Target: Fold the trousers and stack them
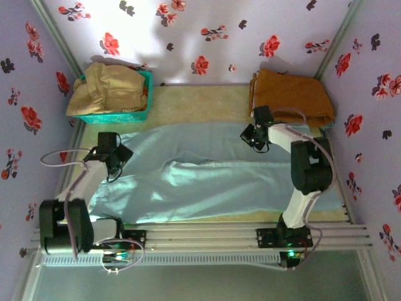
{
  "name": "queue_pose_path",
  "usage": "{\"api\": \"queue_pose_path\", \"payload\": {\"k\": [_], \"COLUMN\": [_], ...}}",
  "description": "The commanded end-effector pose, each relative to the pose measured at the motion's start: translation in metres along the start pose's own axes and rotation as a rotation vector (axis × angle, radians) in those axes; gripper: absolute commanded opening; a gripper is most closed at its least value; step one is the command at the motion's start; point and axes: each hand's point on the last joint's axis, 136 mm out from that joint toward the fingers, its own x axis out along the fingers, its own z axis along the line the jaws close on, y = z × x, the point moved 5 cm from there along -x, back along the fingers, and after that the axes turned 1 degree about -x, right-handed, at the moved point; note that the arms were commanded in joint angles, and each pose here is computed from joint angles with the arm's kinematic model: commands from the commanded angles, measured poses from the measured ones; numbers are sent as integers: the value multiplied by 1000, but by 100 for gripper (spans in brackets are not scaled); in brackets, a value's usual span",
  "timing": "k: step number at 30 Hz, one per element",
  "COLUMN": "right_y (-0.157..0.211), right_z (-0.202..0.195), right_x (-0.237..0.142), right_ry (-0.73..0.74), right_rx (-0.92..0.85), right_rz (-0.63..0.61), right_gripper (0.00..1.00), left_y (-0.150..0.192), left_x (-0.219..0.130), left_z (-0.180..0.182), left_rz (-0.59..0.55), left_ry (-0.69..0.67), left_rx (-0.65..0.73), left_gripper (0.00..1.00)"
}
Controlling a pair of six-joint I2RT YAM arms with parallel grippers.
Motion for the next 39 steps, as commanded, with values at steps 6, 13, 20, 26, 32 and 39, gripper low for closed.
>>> {"api": "queue_pose_path", "payload": {"k": [6, 13, 20, 26, 32, 39], "right_y": [-25, -46, -40, -18, 22, 49], "right_z": [-42, -27, 4, 34, 32, 20], "right_x": [33, 45, 28, -17, -36, -59], "right_ry": [-65, -100, -183, -223, -255, -270], "right_rx": [262, 270, 203, 57, 16, -32], "right_rz": [30, 34, 49, 29, 90, 99], "right_gripper": [0, 0, 0, 4, 6, 19], "left_y": [-31, -50, -58, -37, -1, 10], "left_x": [64, 97, 34, -49, -71, -53], "left_z": [-25, -44, -49, 8, 103, 153], "left_rz": [2, 13, -47, -120, -167, -139], "left_ry": [-12, -30, 39, -45, -154, -244], "left_rx": [10, 21, 57, -59, -320, -531], "left_gripper": [71, 71, 83, 88, 86, 85]}}
